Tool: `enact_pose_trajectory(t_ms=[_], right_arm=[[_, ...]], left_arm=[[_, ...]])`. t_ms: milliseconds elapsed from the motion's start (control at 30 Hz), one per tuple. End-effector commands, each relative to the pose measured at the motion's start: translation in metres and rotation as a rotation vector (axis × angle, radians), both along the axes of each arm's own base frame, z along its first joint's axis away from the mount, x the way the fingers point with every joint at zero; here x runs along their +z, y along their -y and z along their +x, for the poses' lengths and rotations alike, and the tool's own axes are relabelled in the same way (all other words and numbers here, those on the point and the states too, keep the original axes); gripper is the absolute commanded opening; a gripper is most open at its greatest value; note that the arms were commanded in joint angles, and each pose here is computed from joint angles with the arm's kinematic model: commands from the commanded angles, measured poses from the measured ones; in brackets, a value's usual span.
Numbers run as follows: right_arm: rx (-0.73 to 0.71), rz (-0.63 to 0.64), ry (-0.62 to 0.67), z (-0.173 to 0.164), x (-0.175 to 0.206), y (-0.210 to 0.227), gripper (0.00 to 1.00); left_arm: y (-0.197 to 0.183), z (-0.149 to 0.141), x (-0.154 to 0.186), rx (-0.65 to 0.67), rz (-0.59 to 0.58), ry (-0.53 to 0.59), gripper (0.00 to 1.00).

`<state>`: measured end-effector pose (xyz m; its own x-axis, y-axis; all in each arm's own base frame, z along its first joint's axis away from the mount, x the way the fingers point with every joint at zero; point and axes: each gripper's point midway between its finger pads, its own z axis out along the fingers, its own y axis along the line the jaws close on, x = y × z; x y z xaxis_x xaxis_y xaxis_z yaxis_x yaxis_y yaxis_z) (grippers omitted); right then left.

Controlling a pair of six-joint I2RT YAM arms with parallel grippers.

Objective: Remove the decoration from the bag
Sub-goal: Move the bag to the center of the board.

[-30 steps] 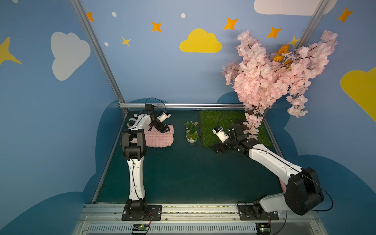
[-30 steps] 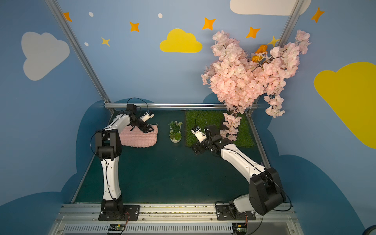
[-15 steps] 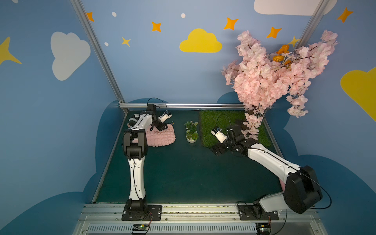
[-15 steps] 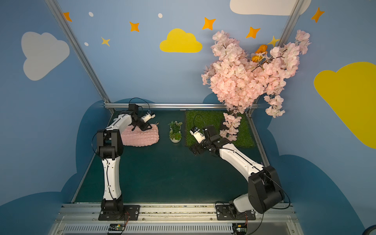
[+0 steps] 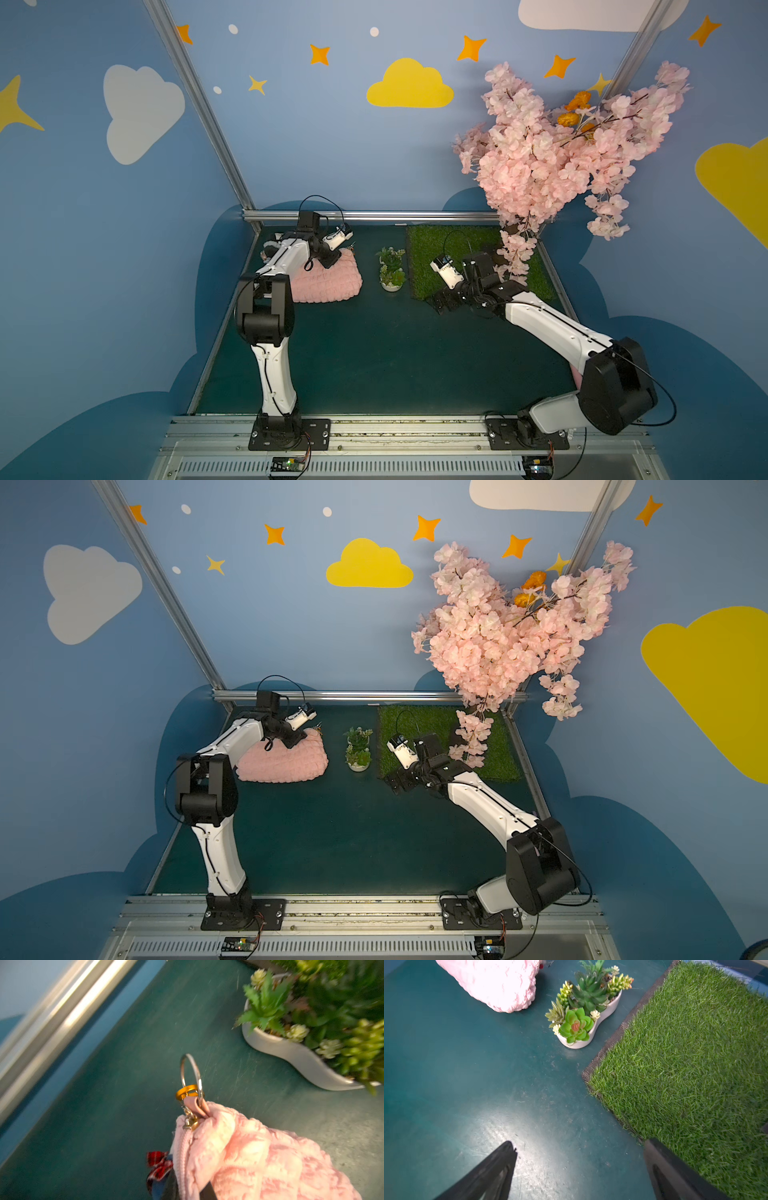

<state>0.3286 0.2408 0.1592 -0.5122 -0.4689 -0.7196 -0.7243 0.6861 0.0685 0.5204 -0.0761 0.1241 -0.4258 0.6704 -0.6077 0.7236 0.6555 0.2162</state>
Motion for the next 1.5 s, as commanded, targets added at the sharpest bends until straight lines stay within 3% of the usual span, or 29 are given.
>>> enact_pose_trajectory(t_ms=[0, 400, 733, 867, 1133, 1467], right_arm=[[0.019, 0.095, 0.045, 0.004, 0.028, -0.014, 0.98], [0.105, 0.173, 0.077, -0.012, 0.050, -0.029, 0.98], [0.187, 0.207, 0.065, -0.035, 0.055, -0.041, 0.98], [0.241, 0.227, 0.036, -0.047, 0.057, -0.047, 0.98], [0.414, 0.230, -0.042, -0.087, 0.055, -0.057, 0.98], [0.502, 0.292, -0.060, -0.112, 0.046, -0.068, 0.97]], left_arm=[[0.014, -0.006, 0.036, -0.063, 0.021, 0.131, 0.09], [0.050, -0.107, 0.078, -0.205, 0.052, 0.215, 0.11], [0.096, -0.212, 0.088, -0.299, -0.064, 0.258, 0.11], [0.112, -0.234, 0.086, -0.279, -0.100, 0.305, 0.11], [0.164, -0.264, 0.063, -0.376, -0.108, 0.320, 0.12], [0.160, -0.280, 0.045, -0.403, -0.102, 0.243, 0.12]])
